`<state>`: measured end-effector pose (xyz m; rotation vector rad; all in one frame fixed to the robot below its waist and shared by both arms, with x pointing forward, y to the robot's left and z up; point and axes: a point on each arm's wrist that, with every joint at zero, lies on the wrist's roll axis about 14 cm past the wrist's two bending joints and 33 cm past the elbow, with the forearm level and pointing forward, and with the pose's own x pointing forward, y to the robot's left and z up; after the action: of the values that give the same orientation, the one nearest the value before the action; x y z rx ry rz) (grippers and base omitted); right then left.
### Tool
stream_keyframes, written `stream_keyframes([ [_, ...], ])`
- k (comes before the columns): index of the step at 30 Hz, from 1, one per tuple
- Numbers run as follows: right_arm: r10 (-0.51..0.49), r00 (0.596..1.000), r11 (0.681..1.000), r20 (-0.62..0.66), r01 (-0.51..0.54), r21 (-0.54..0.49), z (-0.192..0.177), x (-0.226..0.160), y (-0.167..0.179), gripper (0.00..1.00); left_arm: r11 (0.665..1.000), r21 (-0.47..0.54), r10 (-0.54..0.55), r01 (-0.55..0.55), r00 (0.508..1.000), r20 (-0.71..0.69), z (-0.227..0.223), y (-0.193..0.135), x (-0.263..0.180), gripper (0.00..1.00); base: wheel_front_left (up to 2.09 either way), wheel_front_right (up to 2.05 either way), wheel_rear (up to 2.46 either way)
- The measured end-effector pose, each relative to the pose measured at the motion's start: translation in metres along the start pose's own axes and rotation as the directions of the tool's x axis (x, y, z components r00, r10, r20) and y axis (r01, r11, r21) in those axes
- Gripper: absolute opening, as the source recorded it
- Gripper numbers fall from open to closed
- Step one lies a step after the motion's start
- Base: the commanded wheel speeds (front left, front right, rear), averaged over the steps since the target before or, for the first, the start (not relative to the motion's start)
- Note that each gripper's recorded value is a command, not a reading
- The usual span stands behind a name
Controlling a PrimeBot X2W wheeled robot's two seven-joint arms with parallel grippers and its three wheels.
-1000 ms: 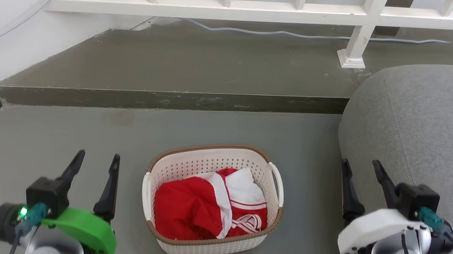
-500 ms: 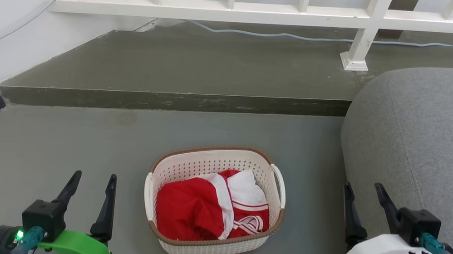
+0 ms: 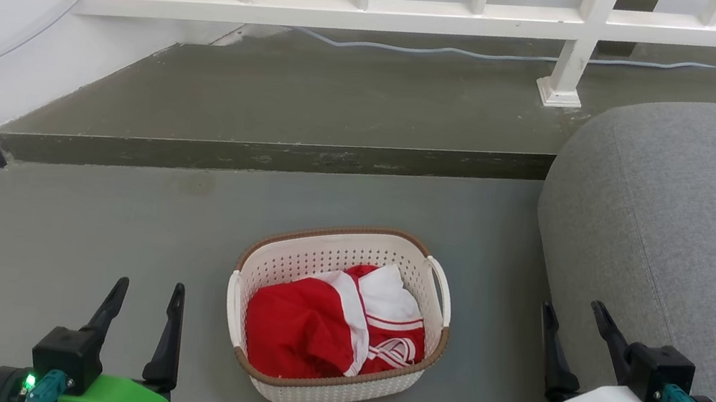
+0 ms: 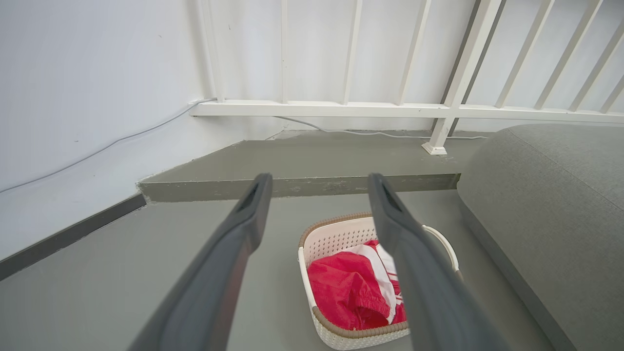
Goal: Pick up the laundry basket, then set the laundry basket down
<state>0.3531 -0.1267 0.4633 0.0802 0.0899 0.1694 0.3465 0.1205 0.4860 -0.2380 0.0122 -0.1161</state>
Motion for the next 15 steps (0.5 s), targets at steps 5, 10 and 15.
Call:
stream_keyframes([
  [5, -0.004, 1.000, 1.000, -0.004, 0.004, 0.003, -0.0018, -0.0025, -0.0008, 1.00, 1.000, 0.002, 0.002, -0.002, 1.000, 0.006, 0.0019, -0.0002, -0.0007, 1.00, 0.00, 0.00, 0.00],
  [10, -0.002, 1.000, 1.000, 0.004, 0.002, 0.005, 0.0004, -0.0023, 0.0003, 1.00, 1.000, 0.006, 0.005, -0.005, 1.000, 0.004, 0.0011, 0.0003, -0.0025, 1.00, 0.00, 0.00, 0.00],
  [15, 0.000, 1.000, 1.000, 0.008, 0.000, 0.009, 0.0012, -0.0030, 0.0024, 0.00, 1.000, 0.011, 0.000, -0.001, 1.000, 0.009, 0.0023, -0.0010, -0.0027, 0.00, 0.00, 0.00, 0.00],
])
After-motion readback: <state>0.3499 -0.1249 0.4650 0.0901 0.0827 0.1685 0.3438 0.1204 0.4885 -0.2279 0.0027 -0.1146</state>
